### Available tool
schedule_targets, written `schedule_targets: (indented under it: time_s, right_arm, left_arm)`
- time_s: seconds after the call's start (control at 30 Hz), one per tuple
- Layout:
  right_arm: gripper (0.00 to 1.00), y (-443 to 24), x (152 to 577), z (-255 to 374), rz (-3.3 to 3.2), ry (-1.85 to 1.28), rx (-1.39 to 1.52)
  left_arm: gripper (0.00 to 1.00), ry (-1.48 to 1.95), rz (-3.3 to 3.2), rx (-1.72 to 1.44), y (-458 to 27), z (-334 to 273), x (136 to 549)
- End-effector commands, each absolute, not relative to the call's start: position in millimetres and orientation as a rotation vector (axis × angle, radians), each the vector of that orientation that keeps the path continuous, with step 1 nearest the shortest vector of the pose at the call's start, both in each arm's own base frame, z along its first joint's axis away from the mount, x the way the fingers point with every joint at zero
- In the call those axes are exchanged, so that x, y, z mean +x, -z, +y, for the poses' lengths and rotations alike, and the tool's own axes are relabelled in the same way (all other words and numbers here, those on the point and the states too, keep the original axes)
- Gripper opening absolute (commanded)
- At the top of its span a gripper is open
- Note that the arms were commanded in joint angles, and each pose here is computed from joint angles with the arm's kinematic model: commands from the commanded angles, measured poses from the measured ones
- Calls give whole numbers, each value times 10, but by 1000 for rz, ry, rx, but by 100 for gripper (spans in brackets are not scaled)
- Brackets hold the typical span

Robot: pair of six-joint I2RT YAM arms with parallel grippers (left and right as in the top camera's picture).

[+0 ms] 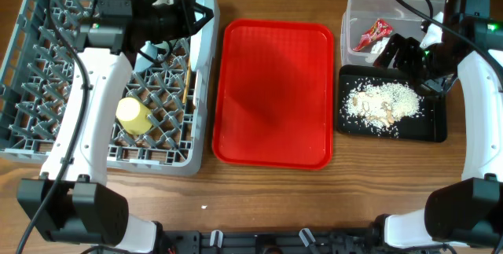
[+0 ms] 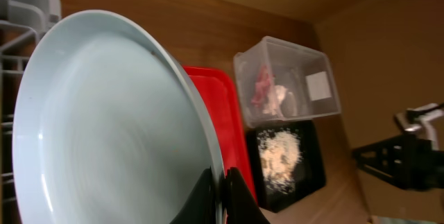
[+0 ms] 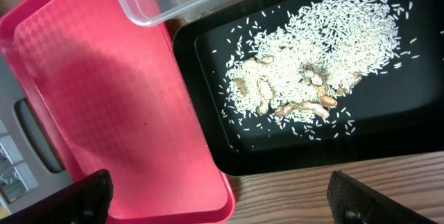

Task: Sort waste into correct bins and load items into the dishwasher rack
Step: 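Carry the plate to the rack and stand it upright in the slots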

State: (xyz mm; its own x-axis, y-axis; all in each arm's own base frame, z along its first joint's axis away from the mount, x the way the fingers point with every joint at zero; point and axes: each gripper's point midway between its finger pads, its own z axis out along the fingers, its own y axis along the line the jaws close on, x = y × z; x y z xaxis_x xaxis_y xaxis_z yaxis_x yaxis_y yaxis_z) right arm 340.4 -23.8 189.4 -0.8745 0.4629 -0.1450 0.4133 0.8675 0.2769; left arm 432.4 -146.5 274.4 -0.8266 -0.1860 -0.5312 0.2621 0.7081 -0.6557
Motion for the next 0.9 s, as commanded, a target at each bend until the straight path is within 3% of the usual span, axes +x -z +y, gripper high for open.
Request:
schedule_targets:
  time_s: [0.0,0.5,0.63,0.87]
  right_arm:
    - [100,-1950,3398,-230,2824,-356,639]
    - [100,-1949,3393,-230,2826,-356,640]
    - [100,-1948,3392,-230,2827,-356,641]
    - [100,-1946,3384,-228,2833,-354,624]
  left_arm:
    - [4,1148,2344,34,-2733,-1485,4265]
    - [4,1098,2520,-218,-2080,-1039,4396]
    - [4,912,2581,-300,-1846,-833,4461]
    - [52,836,2527,-244,-1950,-768,4545]
